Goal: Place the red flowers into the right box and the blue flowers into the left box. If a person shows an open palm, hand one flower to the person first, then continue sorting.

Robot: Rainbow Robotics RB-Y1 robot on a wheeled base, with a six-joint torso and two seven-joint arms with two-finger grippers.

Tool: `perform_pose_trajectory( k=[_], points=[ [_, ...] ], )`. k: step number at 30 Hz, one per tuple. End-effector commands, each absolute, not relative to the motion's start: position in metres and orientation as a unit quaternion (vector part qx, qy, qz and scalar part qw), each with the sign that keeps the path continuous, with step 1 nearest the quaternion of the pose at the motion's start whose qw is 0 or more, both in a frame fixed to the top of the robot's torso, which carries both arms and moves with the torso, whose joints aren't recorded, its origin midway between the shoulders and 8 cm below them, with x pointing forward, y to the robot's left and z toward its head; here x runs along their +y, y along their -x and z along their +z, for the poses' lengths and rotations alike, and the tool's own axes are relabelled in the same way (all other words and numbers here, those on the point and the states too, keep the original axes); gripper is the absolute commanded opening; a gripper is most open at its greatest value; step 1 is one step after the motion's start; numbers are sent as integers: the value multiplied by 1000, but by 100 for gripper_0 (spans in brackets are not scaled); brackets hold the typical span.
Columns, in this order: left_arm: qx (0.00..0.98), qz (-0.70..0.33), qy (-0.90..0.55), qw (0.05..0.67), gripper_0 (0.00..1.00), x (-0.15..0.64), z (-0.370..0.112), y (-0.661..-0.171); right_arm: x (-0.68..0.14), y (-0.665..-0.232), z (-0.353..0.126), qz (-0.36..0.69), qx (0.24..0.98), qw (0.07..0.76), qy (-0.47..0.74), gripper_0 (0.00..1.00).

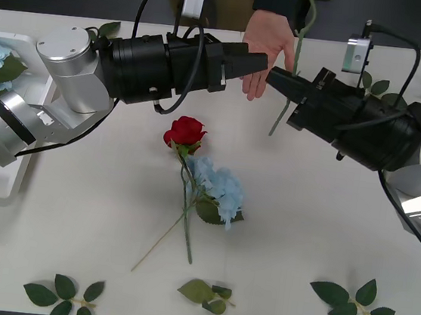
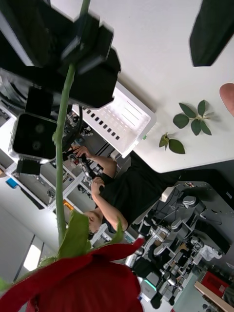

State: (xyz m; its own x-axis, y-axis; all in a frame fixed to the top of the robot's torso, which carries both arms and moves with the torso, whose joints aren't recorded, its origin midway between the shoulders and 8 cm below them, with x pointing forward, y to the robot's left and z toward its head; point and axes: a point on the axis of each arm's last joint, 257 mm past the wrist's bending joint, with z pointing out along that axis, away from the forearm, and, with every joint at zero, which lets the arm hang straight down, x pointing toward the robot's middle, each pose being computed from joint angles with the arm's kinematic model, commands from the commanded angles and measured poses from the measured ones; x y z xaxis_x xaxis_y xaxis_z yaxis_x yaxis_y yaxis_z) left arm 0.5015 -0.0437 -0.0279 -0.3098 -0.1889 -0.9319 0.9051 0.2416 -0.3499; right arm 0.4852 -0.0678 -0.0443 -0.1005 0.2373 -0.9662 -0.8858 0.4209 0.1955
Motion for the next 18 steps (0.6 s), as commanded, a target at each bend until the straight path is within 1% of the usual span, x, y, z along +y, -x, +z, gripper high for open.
perform_pose_trajectory(
  k=[1, 10, 13, 18],
  points=[
    [590, -539, -294, 525, 100, -41, -18, -503, -90, -491, -9, 418, 574, 640, 293, 0],
    [589, -540, -293, 525, 100, -41, -17, -503, -55, -523, 45, 383, 576, 674, 261, 0],
    [589, -540, -293, 525, 100, -41, -17, -503, -44, -533, 55, 371, 580, 679, 253, 0],
    [589, -540, -293, 524, 100, -41, -17, -503, -24, -551, 88, 358, 588, 687, 232, 0]
  ],
)
